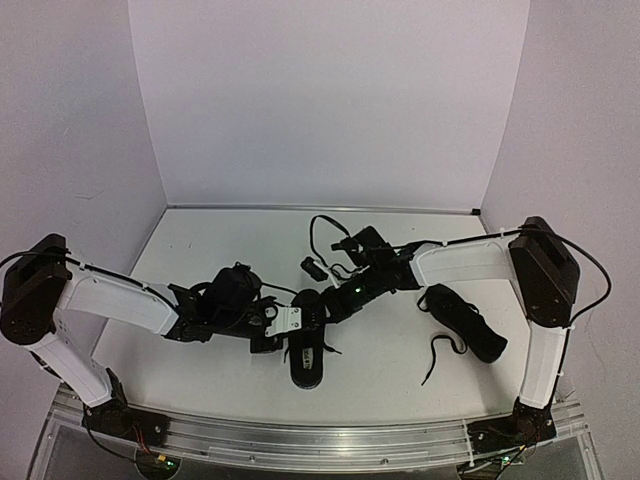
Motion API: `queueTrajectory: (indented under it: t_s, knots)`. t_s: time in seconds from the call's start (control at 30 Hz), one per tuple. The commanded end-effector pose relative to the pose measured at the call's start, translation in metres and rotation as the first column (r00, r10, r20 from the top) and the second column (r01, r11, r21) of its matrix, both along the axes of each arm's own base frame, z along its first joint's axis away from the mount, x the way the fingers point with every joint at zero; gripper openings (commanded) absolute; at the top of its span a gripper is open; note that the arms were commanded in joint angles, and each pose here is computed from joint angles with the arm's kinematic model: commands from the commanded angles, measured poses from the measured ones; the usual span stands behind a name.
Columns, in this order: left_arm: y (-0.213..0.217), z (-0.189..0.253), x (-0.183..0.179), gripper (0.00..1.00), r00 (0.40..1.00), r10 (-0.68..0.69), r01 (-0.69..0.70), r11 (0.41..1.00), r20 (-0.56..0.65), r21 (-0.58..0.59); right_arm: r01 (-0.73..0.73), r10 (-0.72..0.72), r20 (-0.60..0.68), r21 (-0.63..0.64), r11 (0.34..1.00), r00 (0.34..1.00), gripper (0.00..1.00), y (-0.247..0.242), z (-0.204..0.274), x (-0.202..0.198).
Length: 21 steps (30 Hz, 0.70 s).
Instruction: Tie the shoes
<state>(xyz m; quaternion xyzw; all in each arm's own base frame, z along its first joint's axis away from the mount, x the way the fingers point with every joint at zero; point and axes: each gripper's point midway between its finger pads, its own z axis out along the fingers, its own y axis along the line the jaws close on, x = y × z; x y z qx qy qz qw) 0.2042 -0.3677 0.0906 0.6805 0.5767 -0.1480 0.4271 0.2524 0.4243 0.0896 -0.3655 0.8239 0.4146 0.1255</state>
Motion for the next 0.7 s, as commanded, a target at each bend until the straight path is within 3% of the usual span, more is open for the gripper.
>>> queueTrajectory:
  t_s: [0.0, 0.67]
  knots:
    - [-0.005, 0.020, -0.004, 0.00, 1.000, -0.006, 0.007, 0.997, 0.004, -0.076, -0.013, 0.012, 0.020, 0.037, 0.999, 1.000, 0.00, 0.009, 0.008, 0.005]
    - [-0.016, -0.001, 0.015, 0.00, 0.995, 0.088, -0.091, 0.993, -0.045, -0.072, -0.005, 0.003, 0.036, 0.046, 0.999, 0.999, 0.00, 0.008, 0.016, 0.006]
